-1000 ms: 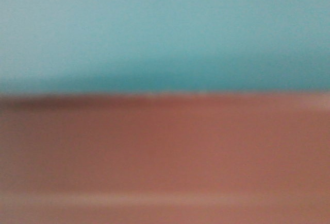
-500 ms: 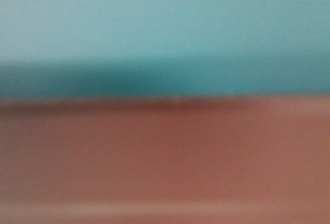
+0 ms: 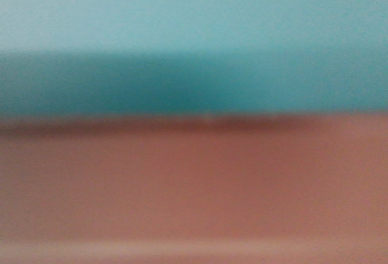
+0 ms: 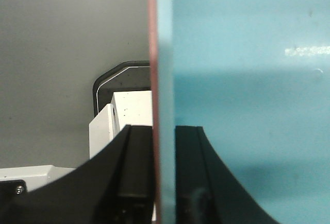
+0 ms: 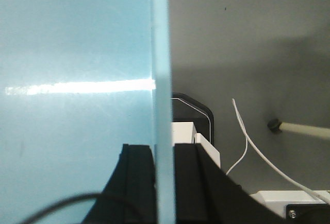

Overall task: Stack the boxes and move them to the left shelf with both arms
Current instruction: 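Keep gripping the bin rims with both grippers as the base drives to the shelf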

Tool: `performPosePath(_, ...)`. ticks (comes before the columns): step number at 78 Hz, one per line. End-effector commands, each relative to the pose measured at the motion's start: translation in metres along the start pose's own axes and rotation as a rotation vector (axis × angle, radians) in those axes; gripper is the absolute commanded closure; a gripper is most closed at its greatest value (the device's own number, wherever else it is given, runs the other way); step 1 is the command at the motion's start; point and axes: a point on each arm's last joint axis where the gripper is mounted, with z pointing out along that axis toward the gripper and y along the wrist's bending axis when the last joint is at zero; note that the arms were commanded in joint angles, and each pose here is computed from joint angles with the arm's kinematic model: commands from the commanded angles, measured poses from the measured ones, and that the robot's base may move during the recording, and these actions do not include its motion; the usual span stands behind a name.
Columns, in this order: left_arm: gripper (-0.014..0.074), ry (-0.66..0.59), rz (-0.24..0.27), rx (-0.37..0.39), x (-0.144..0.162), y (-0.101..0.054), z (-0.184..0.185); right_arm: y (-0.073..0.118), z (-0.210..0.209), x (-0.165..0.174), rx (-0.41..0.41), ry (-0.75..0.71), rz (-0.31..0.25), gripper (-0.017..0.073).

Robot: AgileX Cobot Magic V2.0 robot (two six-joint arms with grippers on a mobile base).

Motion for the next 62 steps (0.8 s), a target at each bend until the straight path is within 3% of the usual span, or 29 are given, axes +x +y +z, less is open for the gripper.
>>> performPosePath(1, 0.0596, 0.008, 0.004, 0.045, 0.0061, -0.0005, -0.0176, -0.0055, -0.0145, -0.0046, -0.001, -0.057, -0.005, 0.0506)
performPosePath(62, 0.0596, 0.009, 0.004, 0.044, 0.0062, -0.0004, -0.0176, -0.0053, -0.0145, -0.0047, -0.003, -0.058, -0.005, 0.0506)
